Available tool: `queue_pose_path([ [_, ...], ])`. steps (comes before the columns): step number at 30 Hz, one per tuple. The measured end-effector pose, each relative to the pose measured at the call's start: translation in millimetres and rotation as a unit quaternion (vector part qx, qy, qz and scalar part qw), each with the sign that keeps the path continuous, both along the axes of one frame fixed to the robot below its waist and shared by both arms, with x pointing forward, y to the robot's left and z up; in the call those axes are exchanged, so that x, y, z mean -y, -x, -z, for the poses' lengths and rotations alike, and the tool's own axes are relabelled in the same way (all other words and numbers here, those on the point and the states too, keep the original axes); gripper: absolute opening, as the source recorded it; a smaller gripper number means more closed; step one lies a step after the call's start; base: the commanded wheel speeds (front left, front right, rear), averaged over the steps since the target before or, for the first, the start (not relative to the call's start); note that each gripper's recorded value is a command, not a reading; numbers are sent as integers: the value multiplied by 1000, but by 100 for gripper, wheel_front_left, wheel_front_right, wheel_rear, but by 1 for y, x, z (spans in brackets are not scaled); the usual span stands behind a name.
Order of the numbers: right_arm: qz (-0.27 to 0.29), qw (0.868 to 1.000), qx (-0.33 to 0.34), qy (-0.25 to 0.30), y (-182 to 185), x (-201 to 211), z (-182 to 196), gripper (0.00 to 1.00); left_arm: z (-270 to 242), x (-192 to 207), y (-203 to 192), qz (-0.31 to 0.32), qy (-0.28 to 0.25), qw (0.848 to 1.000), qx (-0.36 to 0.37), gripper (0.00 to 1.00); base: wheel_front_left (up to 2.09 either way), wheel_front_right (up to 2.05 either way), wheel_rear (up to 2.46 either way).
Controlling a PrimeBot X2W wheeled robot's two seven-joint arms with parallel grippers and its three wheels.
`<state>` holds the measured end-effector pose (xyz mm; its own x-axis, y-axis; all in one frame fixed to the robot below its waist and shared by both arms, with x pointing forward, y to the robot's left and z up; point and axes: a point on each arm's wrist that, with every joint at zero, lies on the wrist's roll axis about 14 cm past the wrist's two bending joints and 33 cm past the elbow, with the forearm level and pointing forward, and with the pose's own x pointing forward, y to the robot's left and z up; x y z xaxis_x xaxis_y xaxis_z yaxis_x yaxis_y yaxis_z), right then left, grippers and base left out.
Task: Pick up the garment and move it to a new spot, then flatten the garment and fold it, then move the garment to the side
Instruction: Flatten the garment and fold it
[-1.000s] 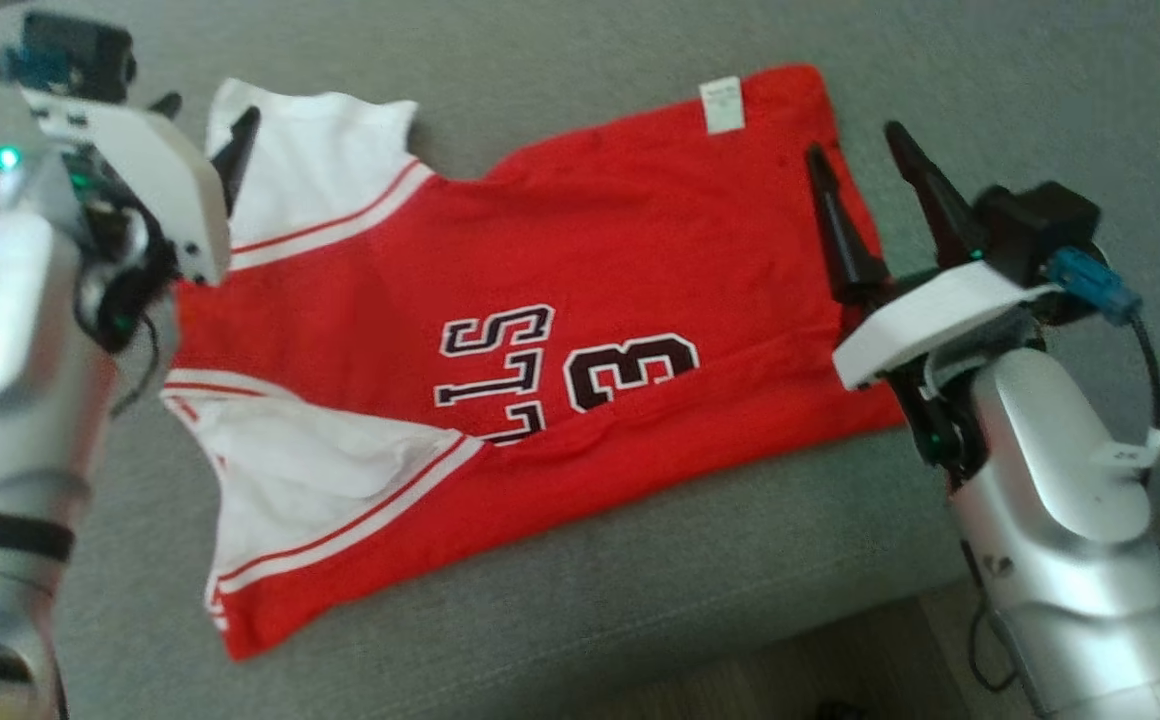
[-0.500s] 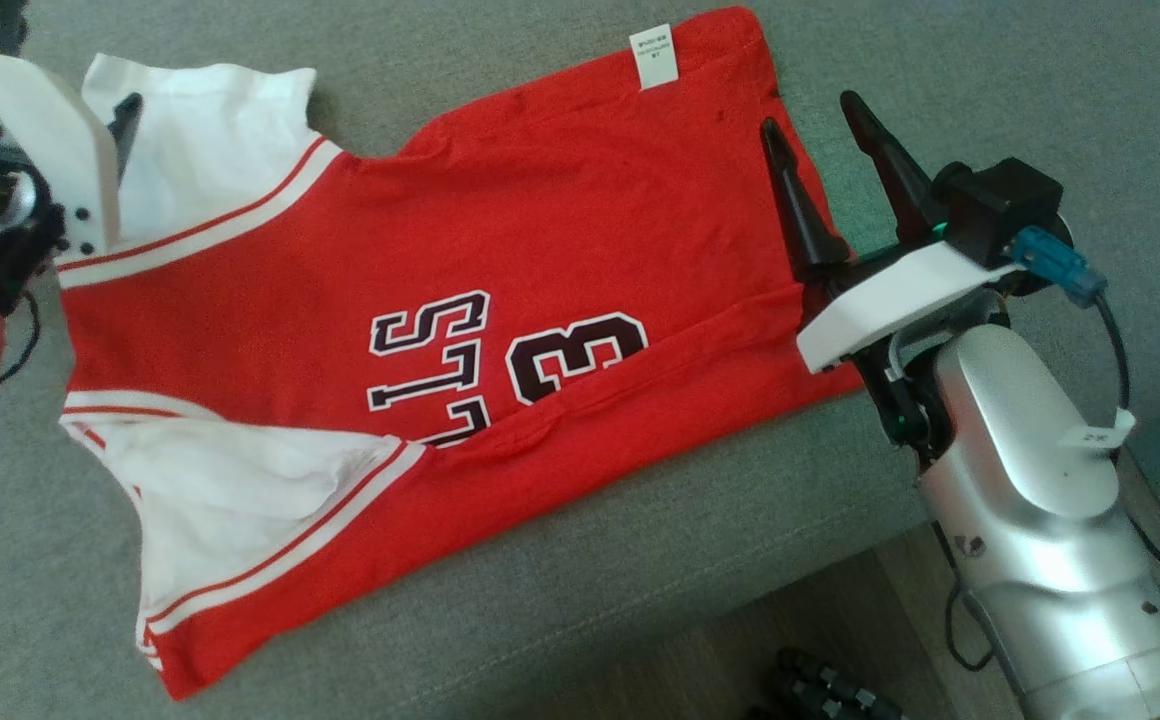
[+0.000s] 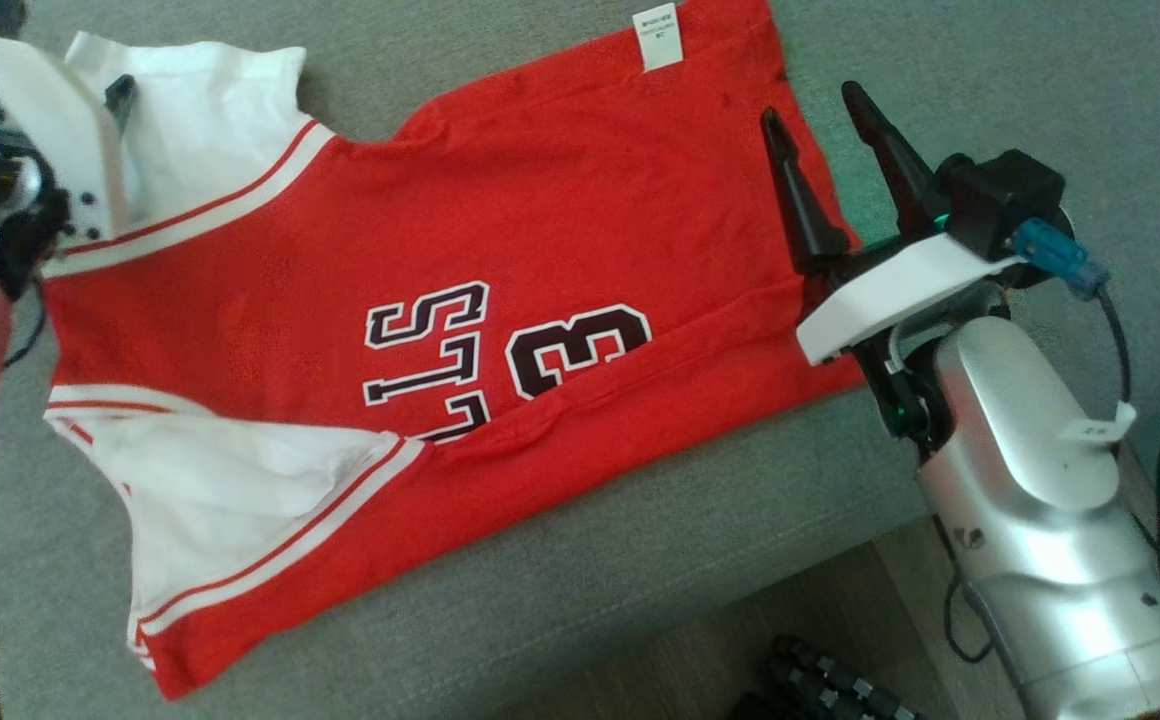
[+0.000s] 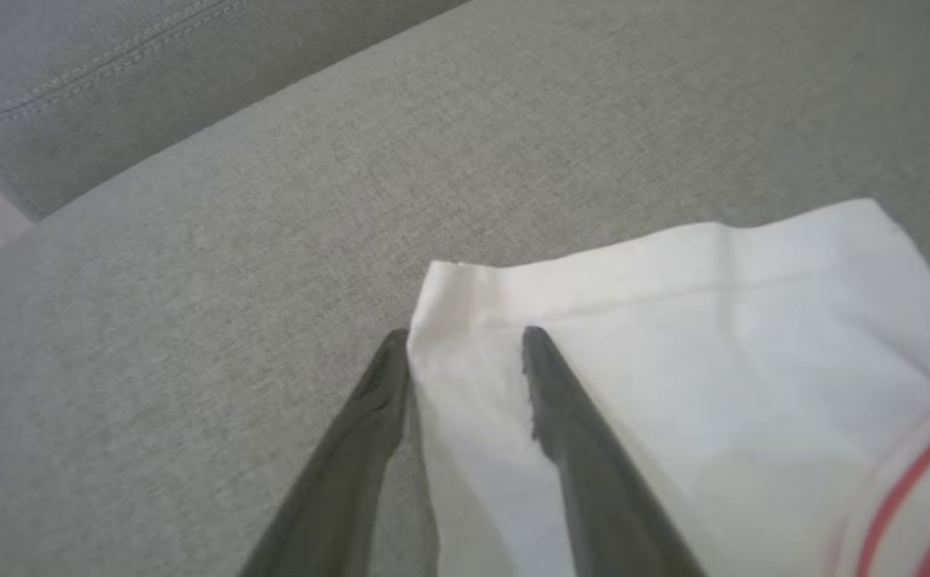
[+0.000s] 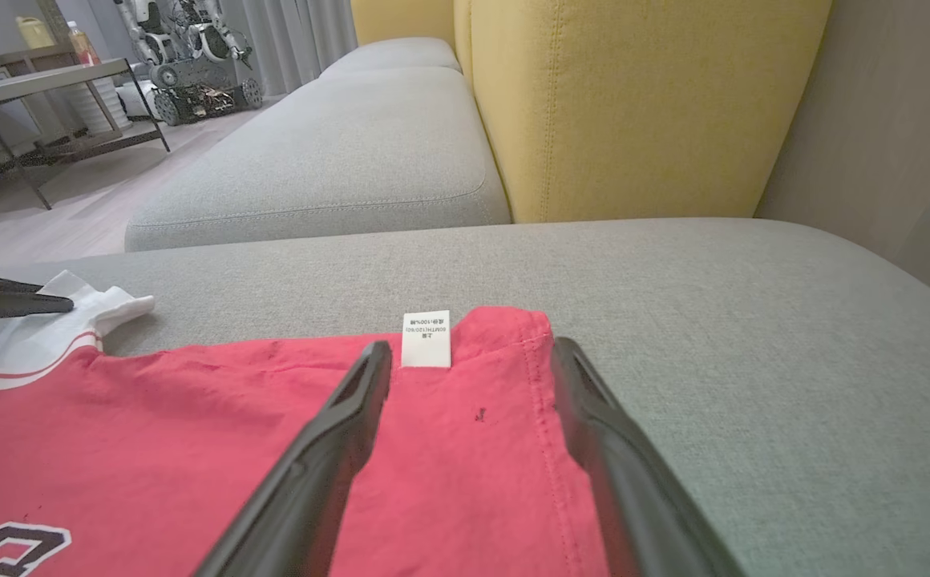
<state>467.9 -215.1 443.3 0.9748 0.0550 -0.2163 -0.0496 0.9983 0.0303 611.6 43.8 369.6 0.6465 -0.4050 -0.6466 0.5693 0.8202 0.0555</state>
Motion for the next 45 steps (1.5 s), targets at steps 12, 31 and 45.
queue_pose_path([
  [12,-12,1000,-2,-1,-17,-5,-2,100,-41,5,8,-10,88,994,56,0,0,0,0],
  [31,-6,988,-145,53,-69,24,30,100,-92,-31,79,6,150,980,132,0,0,0,0],
  [45,-11,970,-228,84,-83,28,73,38,-94,-33,92,11,161,978,132,0,0,0,0],
])
